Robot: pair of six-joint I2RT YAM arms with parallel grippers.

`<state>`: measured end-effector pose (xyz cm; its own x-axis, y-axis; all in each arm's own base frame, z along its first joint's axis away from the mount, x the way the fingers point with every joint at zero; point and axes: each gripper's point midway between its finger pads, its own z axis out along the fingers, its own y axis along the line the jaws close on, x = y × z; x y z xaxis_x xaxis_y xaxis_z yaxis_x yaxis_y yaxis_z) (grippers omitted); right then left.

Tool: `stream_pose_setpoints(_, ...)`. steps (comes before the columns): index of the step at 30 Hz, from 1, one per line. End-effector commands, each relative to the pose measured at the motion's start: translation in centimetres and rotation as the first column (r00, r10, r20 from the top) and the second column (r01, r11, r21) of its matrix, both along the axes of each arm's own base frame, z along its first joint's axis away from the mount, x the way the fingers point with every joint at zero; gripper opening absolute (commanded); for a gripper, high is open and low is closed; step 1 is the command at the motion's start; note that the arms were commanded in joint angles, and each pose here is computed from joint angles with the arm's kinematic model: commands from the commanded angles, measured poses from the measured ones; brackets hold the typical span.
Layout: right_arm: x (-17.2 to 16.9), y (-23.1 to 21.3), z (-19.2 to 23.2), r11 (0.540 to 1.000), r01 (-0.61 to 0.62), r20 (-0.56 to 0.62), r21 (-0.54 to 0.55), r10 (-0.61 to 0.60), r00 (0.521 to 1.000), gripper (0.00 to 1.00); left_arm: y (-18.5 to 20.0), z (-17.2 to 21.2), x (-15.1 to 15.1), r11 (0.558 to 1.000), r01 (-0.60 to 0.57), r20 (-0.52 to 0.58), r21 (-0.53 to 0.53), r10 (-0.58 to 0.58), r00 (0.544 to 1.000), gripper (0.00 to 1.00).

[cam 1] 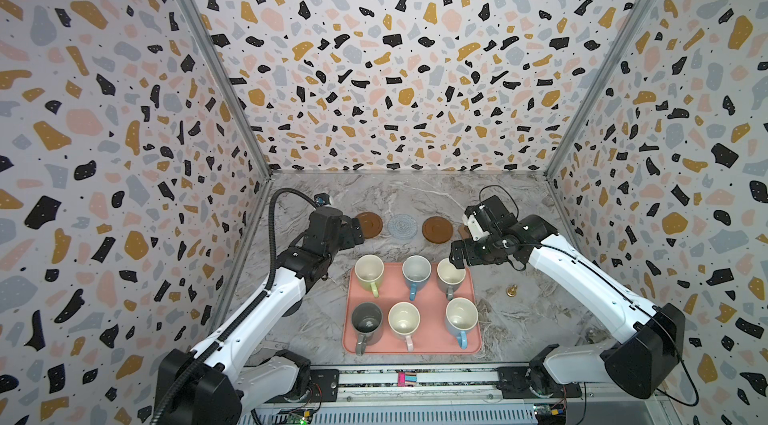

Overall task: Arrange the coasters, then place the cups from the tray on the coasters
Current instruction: 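Move right gripper toward the mugs on the pink tray, then lower right gripper onto the white mug farthest from the robot and grasp it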

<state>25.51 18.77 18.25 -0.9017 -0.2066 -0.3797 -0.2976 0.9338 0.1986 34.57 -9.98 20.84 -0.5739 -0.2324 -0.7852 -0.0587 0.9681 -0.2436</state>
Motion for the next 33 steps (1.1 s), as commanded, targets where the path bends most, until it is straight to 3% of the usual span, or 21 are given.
stream_pose_setpoints(1, -1.6, -0.6, -0.7, 1.000, 0.012, -0.037, -0.024, -0.013, 0.999, 0.99, -0.1, 0.5, -0.2, 1.000, 0.003, 0.013, -0.011, -0.003, 1.000, 1.00)
stream_pose_setpoints(16, -4.4, 0.4, -3.6, 0.999, -0.032, -0.124, -0.038, 0.028, 0.992, 0.99, -0.4, 0.4, 0.0, 1.000, 0.004, 0.015, -0.018, -0.004, 1.000, 0.99)
stream_pose_setpoints(33, -4.1, 1.4, -6.7, 0.997, 0.001, -0.132, -0.078, -0.011, 0.991, 0.94, -0.2, 0.4, -0.5, 1.000, -0.003, 0.013, -0.015, 0.003, 1.000, 1.00)
